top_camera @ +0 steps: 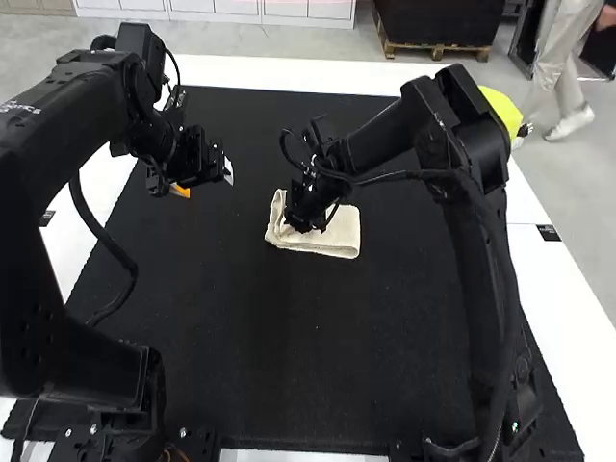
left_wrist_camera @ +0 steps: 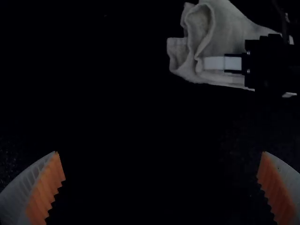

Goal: Fold the towel.

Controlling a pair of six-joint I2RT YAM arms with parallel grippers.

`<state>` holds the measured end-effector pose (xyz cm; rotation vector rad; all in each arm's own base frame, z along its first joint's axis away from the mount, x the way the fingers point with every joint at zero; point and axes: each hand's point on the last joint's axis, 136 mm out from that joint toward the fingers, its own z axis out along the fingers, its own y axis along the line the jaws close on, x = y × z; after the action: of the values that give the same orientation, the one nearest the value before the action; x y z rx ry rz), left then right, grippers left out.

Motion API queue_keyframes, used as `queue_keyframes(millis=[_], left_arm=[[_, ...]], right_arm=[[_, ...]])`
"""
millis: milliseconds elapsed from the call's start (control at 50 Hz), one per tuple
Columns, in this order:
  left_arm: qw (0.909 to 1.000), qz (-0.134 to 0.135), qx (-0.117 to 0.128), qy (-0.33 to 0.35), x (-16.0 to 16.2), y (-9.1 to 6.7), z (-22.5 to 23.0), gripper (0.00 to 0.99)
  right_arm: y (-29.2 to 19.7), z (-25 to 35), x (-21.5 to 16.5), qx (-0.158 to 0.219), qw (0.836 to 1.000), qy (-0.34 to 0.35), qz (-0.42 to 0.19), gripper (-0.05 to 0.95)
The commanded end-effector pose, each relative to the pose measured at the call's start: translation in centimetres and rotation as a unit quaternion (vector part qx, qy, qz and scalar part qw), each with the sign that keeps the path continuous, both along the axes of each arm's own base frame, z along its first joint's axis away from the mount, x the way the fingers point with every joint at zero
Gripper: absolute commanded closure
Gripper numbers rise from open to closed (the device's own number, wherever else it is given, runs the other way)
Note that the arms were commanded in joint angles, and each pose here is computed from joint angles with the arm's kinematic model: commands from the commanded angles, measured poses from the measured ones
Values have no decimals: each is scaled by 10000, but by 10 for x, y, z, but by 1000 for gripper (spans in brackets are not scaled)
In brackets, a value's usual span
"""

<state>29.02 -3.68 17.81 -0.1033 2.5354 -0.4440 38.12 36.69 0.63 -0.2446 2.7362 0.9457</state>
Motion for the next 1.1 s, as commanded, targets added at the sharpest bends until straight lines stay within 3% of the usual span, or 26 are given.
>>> queue_keyframes(millis=[0,1080], left_arm=[[9995,41,-32,-308,1,2,20,25],[9995,80,-31,-308,2,4,19,25]], right_arm=[[20,19,6,211,9995,-197,121,918],[41,0,0,189,9993,-82,314,918]])
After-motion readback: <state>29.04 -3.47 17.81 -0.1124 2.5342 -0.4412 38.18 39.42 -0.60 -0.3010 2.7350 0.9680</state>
